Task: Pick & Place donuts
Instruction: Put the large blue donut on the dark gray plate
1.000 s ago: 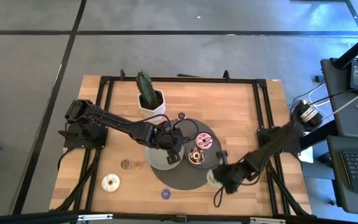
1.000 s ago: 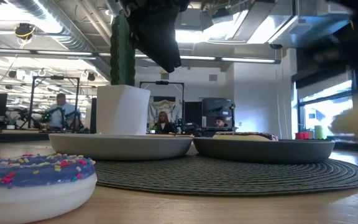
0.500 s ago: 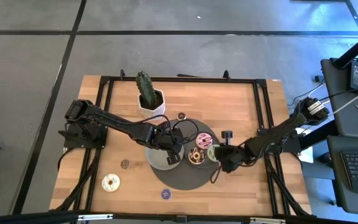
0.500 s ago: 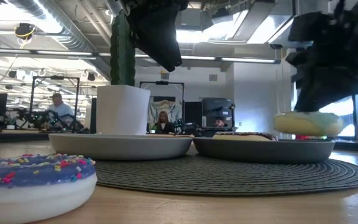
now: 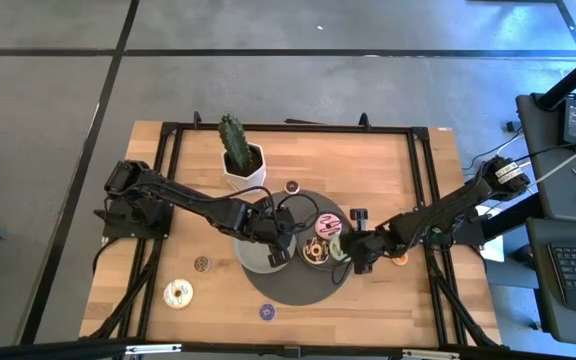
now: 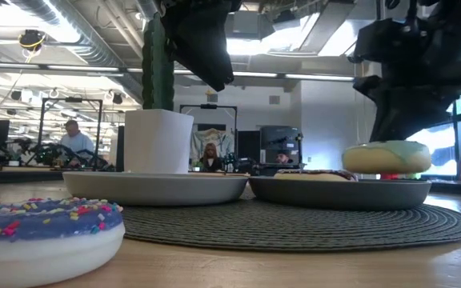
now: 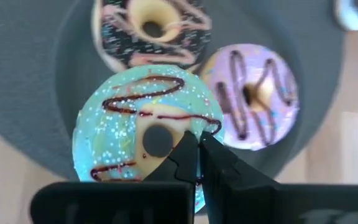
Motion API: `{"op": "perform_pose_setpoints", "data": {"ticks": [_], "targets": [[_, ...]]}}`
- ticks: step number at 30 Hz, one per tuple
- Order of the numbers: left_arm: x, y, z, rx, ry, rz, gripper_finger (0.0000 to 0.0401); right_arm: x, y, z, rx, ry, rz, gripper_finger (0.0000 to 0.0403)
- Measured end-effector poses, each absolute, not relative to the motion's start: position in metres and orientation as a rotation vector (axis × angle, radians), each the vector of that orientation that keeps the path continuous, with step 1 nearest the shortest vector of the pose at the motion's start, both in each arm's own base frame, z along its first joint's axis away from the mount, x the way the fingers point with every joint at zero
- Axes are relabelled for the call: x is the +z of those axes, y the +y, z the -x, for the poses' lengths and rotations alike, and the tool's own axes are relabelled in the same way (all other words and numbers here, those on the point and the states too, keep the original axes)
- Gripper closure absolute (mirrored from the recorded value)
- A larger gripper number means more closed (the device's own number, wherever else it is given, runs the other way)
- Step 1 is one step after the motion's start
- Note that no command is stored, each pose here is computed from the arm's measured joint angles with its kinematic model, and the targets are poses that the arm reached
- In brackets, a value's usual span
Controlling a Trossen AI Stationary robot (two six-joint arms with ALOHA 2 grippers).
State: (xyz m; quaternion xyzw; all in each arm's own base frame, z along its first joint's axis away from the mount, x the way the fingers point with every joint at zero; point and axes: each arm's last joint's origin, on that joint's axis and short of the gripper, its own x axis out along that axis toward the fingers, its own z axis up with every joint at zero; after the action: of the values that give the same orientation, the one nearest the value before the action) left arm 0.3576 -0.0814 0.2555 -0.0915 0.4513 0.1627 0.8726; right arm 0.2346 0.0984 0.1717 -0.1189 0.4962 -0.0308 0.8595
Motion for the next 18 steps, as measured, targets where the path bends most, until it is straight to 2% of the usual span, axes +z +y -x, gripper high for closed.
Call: {"op": "perform_pose_setpoints", "data": {"ticks": [10, 18], "targets": [[0.255, -0.081, -0.358, 0.341, 0.943, 0.190, 0.0249, 0.151, 0.103, -0.245, -0.005, 1.081, 0.292, 0.0391], [0.256, -0.081, -0.358, 0.340, 0.943, 0.190, 0.0252, 0.150, 0.105, -0.252, -0.022, 1.018, 0.333, 0.0391]]}}
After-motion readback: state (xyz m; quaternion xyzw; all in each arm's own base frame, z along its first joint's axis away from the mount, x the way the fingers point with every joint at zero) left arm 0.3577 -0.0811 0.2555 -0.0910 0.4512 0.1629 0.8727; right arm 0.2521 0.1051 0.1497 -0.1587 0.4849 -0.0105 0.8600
